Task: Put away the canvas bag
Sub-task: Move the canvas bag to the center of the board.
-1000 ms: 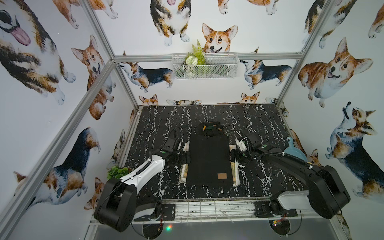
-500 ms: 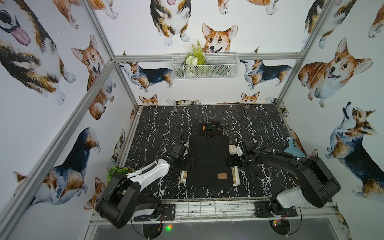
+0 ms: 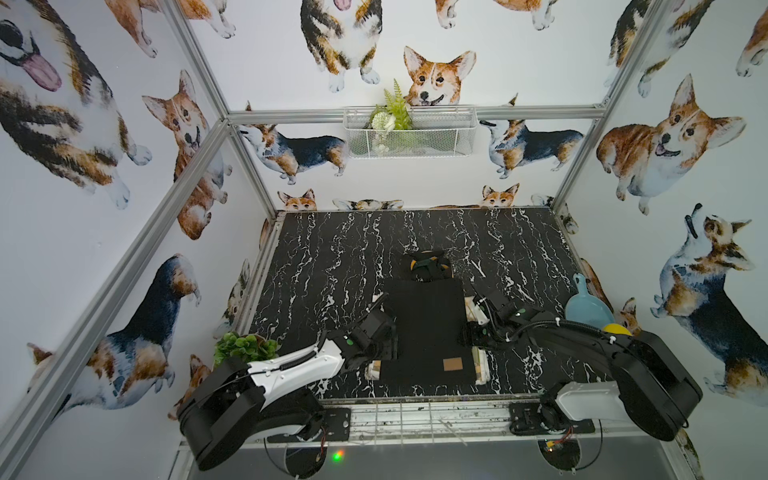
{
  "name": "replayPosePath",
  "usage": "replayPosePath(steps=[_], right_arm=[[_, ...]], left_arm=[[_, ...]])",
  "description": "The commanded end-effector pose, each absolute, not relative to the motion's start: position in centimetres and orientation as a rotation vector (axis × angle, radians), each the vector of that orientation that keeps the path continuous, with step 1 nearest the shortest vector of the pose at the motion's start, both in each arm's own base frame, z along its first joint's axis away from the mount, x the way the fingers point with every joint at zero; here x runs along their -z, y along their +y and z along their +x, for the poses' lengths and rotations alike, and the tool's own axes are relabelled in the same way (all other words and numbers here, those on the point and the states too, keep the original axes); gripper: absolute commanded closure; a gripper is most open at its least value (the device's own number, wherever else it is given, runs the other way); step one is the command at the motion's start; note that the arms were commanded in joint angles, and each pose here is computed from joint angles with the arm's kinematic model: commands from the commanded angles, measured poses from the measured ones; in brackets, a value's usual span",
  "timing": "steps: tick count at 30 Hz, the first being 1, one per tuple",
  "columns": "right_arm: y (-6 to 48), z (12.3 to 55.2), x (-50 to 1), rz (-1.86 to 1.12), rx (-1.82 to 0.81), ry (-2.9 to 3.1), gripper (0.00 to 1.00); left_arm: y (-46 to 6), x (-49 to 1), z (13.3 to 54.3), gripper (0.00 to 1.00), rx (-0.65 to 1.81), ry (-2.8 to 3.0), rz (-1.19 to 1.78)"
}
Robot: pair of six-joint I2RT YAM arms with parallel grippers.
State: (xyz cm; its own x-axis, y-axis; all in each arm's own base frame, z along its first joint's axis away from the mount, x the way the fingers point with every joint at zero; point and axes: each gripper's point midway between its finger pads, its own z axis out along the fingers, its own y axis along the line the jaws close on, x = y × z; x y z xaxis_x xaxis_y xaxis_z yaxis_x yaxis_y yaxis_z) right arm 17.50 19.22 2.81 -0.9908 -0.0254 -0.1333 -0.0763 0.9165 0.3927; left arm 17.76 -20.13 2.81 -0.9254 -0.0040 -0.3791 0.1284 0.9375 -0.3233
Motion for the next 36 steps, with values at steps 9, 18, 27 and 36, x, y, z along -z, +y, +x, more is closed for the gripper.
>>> replayPosePath(steps=[9, 18, 27, 36], right_arm=[[16.1, 14.2, -4.7, -0.071, -0.500, 2.988, 0.20], [15.0, 16.8, -7.0, 0.013, -0.509, 2.951, 0.18], [16.3, 16.6, -3.1, 0.104, -0.572, 3.037, 0.20], [17.9, 20.1, -3.1, 0.071, -0.535, 3.029, 0.24]], left_arm=[[-20.8, -3.6, 13.3, 0.21, 0.538, 2.799, 0.080], [-19.9, -5.6, 14.4, 0.18, 0.531, 2.725, 0.066], [-20.5, -3.5, 15.9, 0.18, 0.520, 2.763, 0.049], [-20.4, -3.0, 19.5, 0.21, 0.573, 2.780, -0.013]])
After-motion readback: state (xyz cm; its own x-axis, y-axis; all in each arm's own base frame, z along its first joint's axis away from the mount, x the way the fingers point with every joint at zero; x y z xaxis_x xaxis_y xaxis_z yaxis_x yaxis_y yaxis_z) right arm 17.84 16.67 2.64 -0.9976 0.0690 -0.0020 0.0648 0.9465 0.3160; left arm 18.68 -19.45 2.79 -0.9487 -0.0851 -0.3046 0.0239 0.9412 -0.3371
